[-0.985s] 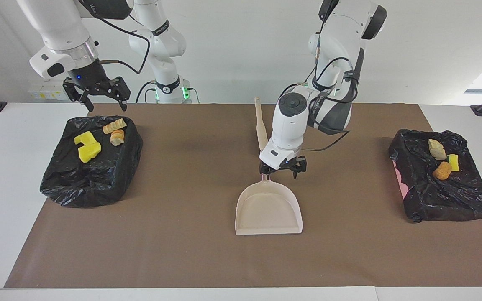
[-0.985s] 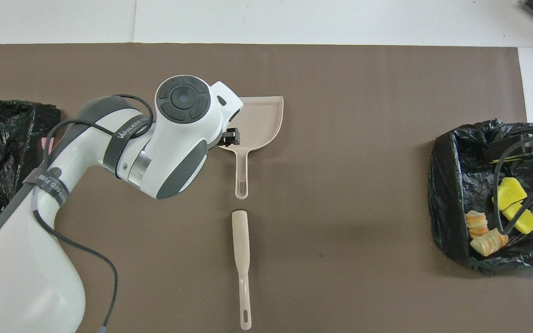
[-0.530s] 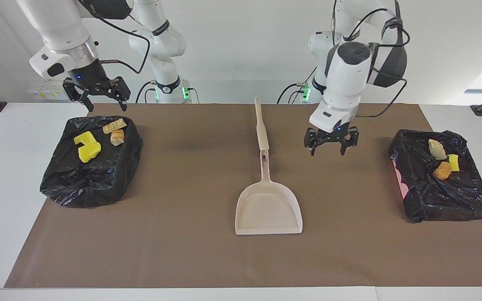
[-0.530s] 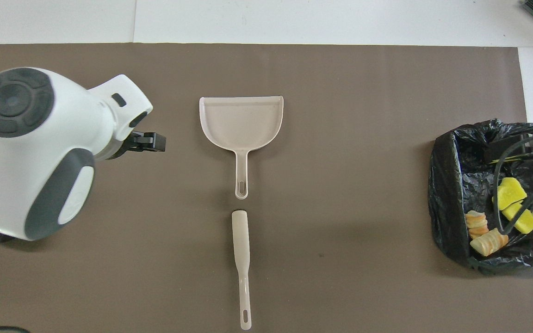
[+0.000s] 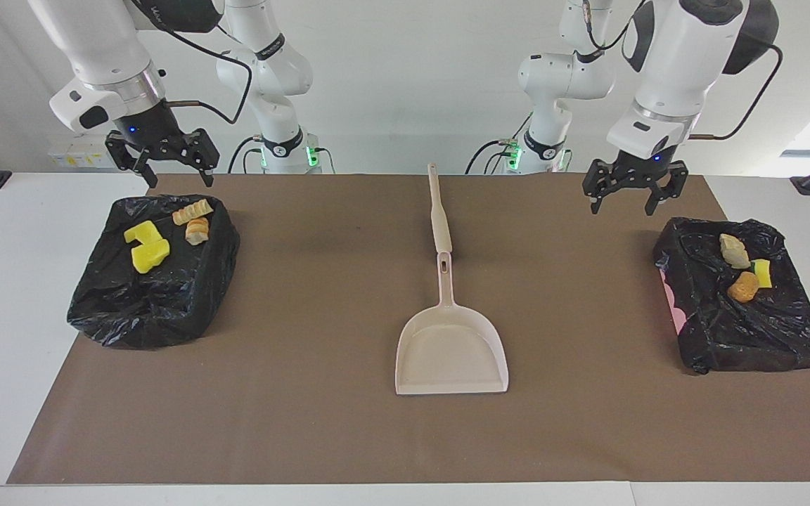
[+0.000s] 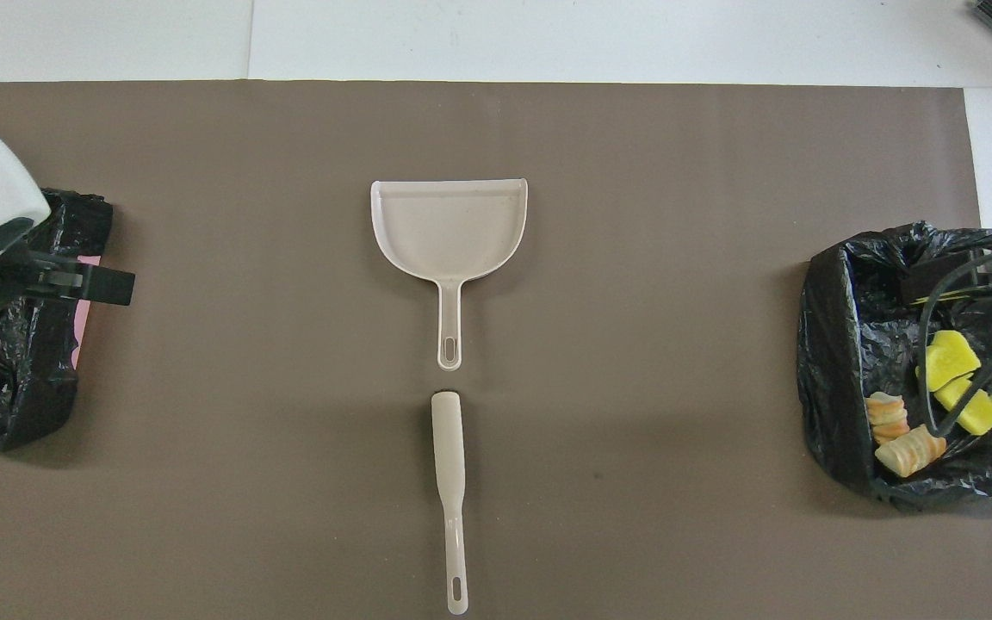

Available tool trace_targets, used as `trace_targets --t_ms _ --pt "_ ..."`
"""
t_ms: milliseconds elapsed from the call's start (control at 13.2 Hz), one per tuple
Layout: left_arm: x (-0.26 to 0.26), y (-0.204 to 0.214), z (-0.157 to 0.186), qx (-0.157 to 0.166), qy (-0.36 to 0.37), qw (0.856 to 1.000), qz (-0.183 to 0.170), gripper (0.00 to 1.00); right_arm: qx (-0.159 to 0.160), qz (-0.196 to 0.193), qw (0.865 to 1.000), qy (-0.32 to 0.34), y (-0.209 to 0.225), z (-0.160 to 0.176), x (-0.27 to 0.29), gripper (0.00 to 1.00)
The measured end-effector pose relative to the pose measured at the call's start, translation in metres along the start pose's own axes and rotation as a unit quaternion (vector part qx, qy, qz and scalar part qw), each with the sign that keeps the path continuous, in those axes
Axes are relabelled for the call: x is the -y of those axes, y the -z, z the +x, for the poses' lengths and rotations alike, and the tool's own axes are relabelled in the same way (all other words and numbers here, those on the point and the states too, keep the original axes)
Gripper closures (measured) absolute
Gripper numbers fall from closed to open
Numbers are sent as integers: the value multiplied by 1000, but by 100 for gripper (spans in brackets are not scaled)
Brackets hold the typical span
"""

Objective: Sweep and dump trash in bin

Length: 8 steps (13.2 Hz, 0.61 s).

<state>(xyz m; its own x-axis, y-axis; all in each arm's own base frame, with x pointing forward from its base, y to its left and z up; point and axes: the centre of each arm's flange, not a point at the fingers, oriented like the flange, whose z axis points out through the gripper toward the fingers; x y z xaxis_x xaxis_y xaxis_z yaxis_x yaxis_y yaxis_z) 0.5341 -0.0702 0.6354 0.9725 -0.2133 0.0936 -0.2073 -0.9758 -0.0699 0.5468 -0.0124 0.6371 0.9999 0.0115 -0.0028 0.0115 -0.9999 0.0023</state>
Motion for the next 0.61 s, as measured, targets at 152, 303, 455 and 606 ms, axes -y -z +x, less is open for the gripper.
trace_targets --t_ms 152,303,455,606 --pt "20 21 -5 4 6 1000 -12 0 0 0 1000 0 0 0 0 0" --pt "31 32 -6 15 13 1000 -20 0 0 0 1000 0 0 0 0 0" --pt "32 35 -4 18 10 1000 -23 0 0 0 1000 0 0 0 0 0" --pt "33 34 -4 21 10 999 -24 0 0 0 1000 0 0 0 0 0"
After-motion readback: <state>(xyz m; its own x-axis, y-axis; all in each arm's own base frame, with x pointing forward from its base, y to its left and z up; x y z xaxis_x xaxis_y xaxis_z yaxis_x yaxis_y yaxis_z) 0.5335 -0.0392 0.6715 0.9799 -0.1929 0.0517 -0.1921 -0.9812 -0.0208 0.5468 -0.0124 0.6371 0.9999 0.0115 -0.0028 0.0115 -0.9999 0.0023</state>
